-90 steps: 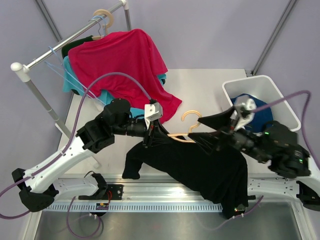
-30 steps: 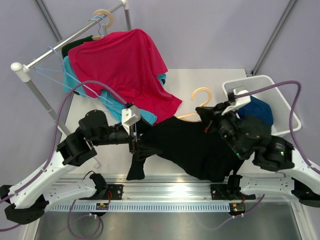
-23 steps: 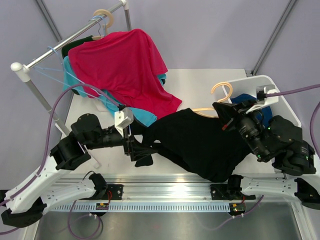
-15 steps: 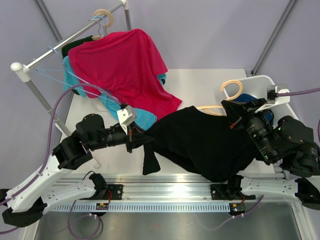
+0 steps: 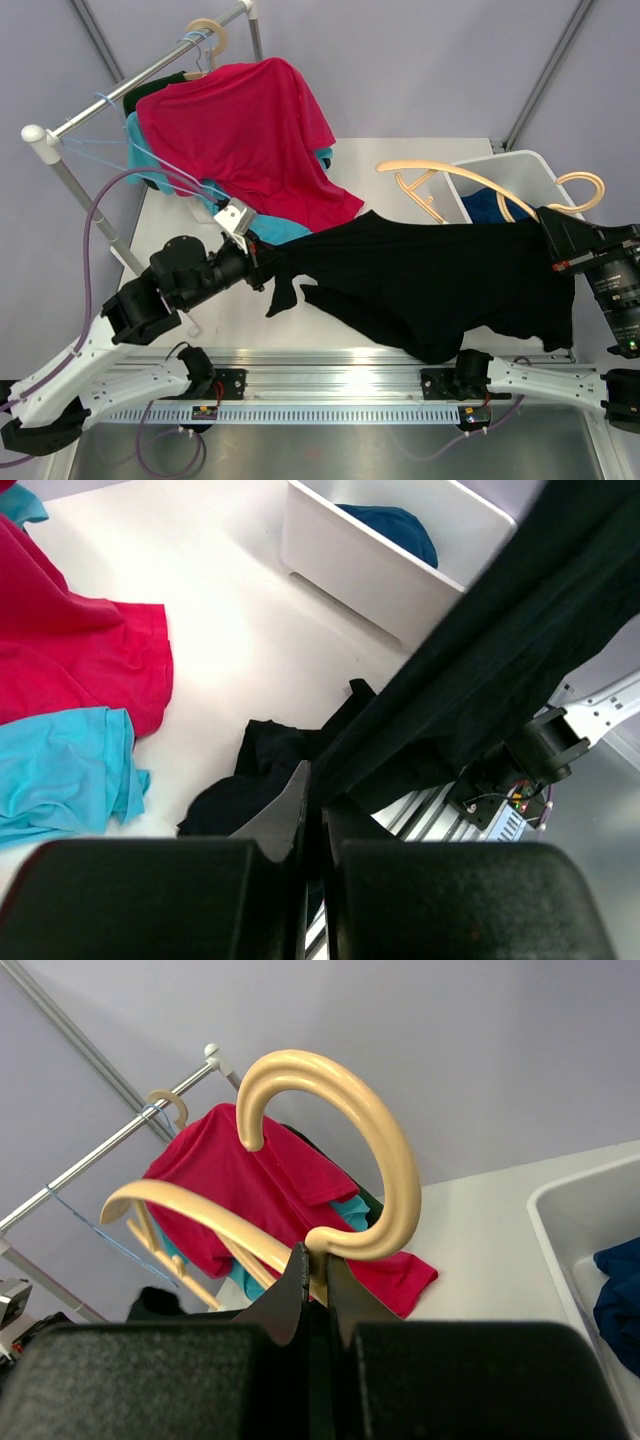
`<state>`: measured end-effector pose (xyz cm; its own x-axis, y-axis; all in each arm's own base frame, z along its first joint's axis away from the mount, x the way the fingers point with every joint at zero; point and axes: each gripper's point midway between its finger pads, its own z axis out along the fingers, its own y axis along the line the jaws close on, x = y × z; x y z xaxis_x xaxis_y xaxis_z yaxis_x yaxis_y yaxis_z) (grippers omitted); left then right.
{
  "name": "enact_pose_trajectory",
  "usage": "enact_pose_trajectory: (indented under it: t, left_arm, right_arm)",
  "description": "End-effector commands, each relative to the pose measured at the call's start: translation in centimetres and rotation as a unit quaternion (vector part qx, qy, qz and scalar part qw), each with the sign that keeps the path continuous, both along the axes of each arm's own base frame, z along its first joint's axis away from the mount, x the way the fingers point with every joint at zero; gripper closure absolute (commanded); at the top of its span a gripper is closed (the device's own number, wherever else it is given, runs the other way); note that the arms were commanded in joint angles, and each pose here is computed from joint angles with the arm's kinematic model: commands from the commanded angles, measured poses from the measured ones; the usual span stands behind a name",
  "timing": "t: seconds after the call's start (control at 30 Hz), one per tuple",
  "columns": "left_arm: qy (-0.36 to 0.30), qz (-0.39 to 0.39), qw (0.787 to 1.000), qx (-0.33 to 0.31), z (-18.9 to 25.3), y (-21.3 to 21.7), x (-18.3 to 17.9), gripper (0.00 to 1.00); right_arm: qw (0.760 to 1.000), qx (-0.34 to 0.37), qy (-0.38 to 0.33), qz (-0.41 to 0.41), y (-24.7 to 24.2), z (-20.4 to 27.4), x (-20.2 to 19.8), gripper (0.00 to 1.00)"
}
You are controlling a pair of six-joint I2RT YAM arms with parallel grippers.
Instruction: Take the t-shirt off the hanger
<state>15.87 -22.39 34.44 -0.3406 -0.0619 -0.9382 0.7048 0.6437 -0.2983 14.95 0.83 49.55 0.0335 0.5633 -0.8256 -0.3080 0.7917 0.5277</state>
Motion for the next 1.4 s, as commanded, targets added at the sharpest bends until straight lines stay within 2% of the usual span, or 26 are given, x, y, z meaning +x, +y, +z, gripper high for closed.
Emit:
enact_pose_trajectory:
  t: [0.0,0.2,0.23,0.27,0.3,0.33,0.4,0.43,0.6,0.67,0.77,0.9,1.03,1.23,1.3,1.33,1.37]
  left_arm:
    - [0.019,0.066,0.997,0.024,-2.1,1.3,1.9,1.00]
    - [0.014,-0.049,0.998,0.028,-2.8,-2.3,0.0,0.99]
    - [0.006,-0.064,0.997,0.030,-2.6,-2.6,-0.3,0.92]
    - [0.003,-0.074,0.997,0.029,-2.3,-2.9,-0.4,0.82]
    - [-0.004,-0.082,0.996,0.021,-1.3,-2.9,-0.7,0.48]
    - [-0.012,-0.083,0.996,0.019,-0.7,-2.9,-0.7,0.35]
    - [-0.030,-0.086,0.996,0.010,1.0,-2.5,-1.0,0.15]
    - [-0.047,-0.088,0.995,0.005,2.6,-2.0,-1.3,0.08]
    - [-0.108,-0.079,0.991,-0.028,7.7,0.1,-2.3,0.02]
    - [-0.118,-0.105,0.987,-0.036,9.2,-0.4,-3.1,0.01]
    - [-0.090,-0.184,0.979,-0.019,8.7,-3.1,-4.3,0.05]
    - [-0.051,-0.235,0.970,0.035,5.5,-6.4,-3.4,0.11]
    - [-0.023,-0.300,0.953,0.044,3.7,-8.4,-4.4,0.16]
    - [0.000,-0.312,0.948,0.060,1.6,-9.4,-4.0,0.25]
    - [-0.001,-0.317,0.946,0.062,1.4,-9.5,-4.1,0.33]
    - [0.000,-0.321,0.945,0.061,1.4,-9.5,-4.3,0.51]
    - [-0.002,-0.323,0.944,0.059,1.5,-9.4,-4.4,0.61]
  right_arm:
    - [0.998,0.047,-0.002,-0.045,-3.1,1.5,0.0,1.00]
    - [0.999,0.032,-0.005,-0.015,-0.1,1.5,0.3,1.00]
    - [1.000,0.019,-0.002,-0.013,0.7,1.3,0.5,1.00]
    - [1.000,-0.004,0.003,-0.011,2.3,1.0,1.0,1.00]
    - [1.000,-0.017,0.004,-0.002,3.5,0.7,1.2,1.00]
    - [1.000,-0.030,0.007,0.004,4.6,0.4,1.4,1.00]
    - [0.998,-0.054,0.012,0.034,7.7,-0.2,1.7,1.00]
    - [0.997,-0.065,0.015,0.050,8.9,-0.6,1.7,1.00]
    - [0.977,-0.134,0.068,0.148,16.5,-4.9,1.2,1.00]
    - [0.970,-0.138,0.072,0.185,19.2,-5.9,0.9,1.00]
    - [0.961,-0.148,0.075,0.223,22.2,-7.2,0.6,1.00]
    - [0.955,-0.156,0.076,0.242,24.4,-8.2,0.7,1.00]
    - [0.952,-0.154,0.072,0.256,26.2,-8.9,0.8,1.00]
    - [0.950,-0.141,0.060,0.273,27.4,-8.7,0.6,1.00]
    - [0.948,-0.140,0.056,0.279,27.6,-8.6,0.5,1.00]
    - [0.948,-0.138,0.052,0.281,27.6,-8.5,0.4,1.00]
    - [0.948,-0.139,0.052,0.280,27.6,-8.5,0.5,1.00]
